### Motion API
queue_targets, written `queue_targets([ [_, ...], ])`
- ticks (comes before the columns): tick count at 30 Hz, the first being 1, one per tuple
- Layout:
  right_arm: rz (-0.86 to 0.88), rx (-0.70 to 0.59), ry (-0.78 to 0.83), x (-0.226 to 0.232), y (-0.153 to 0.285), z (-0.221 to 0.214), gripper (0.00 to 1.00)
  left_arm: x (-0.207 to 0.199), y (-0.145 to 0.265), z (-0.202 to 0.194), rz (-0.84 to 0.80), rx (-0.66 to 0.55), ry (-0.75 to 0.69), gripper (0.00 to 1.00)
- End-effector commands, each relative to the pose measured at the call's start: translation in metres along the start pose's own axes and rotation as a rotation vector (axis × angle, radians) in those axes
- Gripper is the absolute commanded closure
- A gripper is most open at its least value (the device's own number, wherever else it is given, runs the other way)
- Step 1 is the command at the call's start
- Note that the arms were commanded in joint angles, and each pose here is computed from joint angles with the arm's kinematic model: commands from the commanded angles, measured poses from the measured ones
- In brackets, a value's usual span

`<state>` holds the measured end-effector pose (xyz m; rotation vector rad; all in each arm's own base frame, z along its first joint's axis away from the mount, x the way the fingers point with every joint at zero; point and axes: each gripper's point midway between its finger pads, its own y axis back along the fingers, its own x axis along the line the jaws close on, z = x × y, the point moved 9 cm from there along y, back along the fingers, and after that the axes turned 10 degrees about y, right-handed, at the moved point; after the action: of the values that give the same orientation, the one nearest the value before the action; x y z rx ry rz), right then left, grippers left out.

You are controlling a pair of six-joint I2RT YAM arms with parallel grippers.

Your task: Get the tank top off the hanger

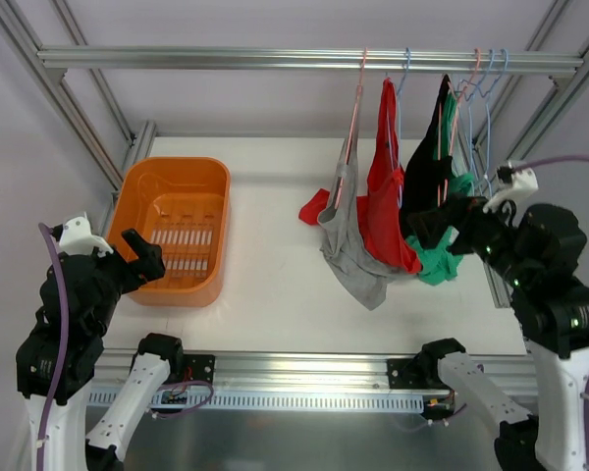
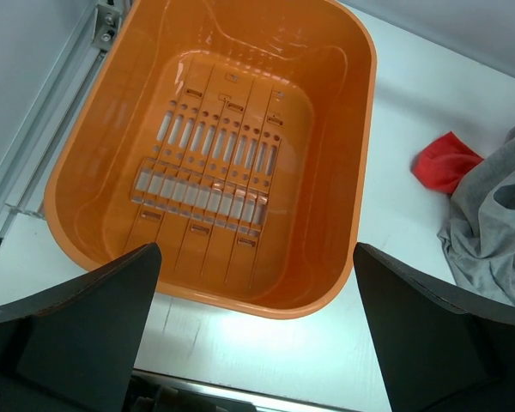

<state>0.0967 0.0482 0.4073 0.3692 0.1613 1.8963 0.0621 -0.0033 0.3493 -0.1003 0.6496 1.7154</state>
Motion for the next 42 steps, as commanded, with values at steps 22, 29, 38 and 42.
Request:
queue_targets([
  [22,-0.321,0.024,0.287,0.091,-0.212,0.083,0.57,-0.031,-0.043,-0.033,-0.286,0.214,-0.013,0.01],
  [29,-0.344,0.036,0.243,0.09,-0.229,0.077,0.76,-0.027,-0.039,-0.035,-0.296,0.195,-0.028,0.01],
  [38,-0.361,-0.022,0.175,0.082,-0.219,0.089,1.0,-0.031,-0.037,-0.031,-0.323,0.201,-0.033,0.01],
  [42,-0.283,-0.063,0.154,0.082,-0.195,0.098,1.0,-0.04,-0.034,-0.025,-0.378,0.217,-0.035,0.01],
])
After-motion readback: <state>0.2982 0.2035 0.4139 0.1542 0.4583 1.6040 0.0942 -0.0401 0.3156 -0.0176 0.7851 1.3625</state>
